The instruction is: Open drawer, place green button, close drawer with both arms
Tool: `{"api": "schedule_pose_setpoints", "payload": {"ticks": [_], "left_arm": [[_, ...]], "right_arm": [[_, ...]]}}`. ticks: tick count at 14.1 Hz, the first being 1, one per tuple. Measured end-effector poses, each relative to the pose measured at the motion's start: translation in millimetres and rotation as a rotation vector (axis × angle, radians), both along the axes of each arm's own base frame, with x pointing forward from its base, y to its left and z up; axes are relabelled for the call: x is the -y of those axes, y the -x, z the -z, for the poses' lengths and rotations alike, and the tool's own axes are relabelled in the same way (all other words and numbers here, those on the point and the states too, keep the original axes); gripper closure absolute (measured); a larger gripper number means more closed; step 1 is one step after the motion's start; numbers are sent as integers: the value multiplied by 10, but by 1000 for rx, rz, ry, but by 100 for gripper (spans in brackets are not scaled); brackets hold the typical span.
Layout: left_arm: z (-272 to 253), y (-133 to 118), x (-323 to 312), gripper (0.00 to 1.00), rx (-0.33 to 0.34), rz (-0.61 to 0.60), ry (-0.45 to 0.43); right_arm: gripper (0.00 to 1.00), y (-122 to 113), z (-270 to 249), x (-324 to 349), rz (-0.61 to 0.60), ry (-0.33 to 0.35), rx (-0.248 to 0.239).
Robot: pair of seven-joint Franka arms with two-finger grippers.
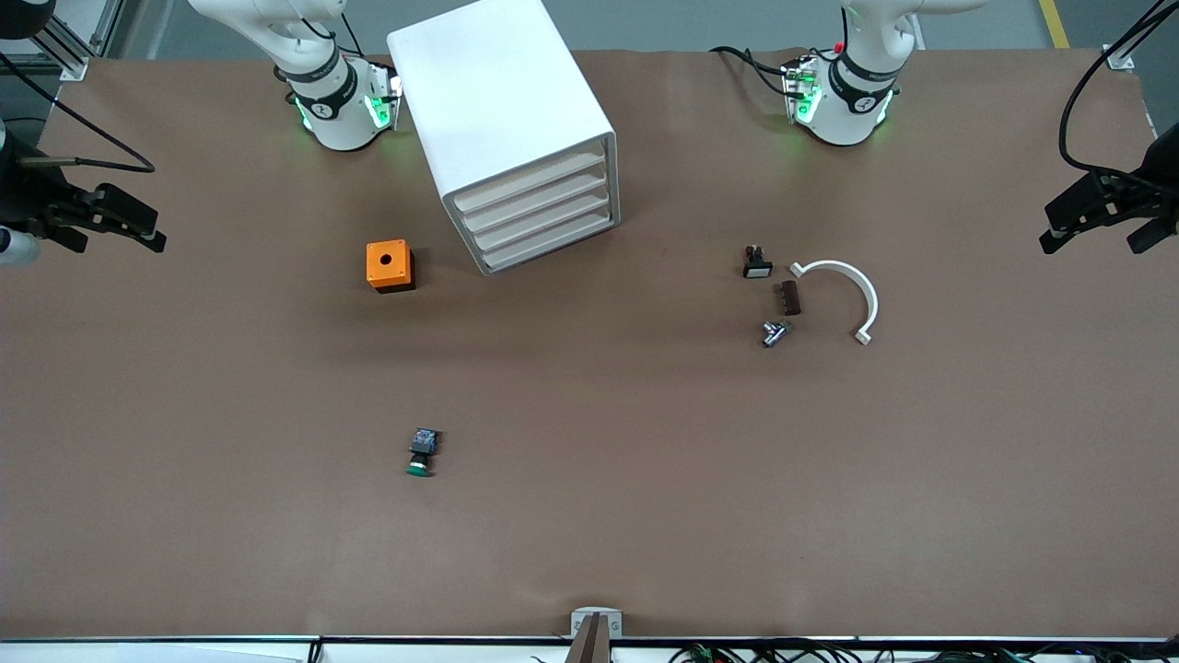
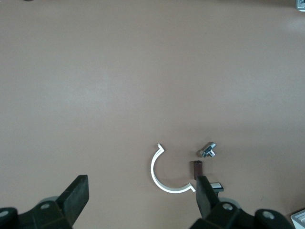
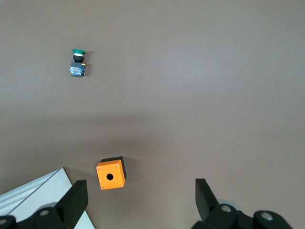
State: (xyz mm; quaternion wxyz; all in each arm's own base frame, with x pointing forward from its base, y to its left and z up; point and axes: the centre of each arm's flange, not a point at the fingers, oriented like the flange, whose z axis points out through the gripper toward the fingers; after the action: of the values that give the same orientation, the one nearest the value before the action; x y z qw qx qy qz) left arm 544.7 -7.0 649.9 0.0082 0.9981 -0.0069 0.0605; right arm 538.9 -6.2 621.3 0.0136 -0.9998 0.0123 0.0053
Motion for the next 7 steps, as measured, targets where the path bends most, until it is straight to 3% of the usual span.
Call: {"api": "schedule_pose_setpoints", "payload": {"ticks": [7], "left_arm": [[77,-13,-12,0,-30,-2,0]], "right_arm": [[0,1,1,1,0,0,-1]]}}
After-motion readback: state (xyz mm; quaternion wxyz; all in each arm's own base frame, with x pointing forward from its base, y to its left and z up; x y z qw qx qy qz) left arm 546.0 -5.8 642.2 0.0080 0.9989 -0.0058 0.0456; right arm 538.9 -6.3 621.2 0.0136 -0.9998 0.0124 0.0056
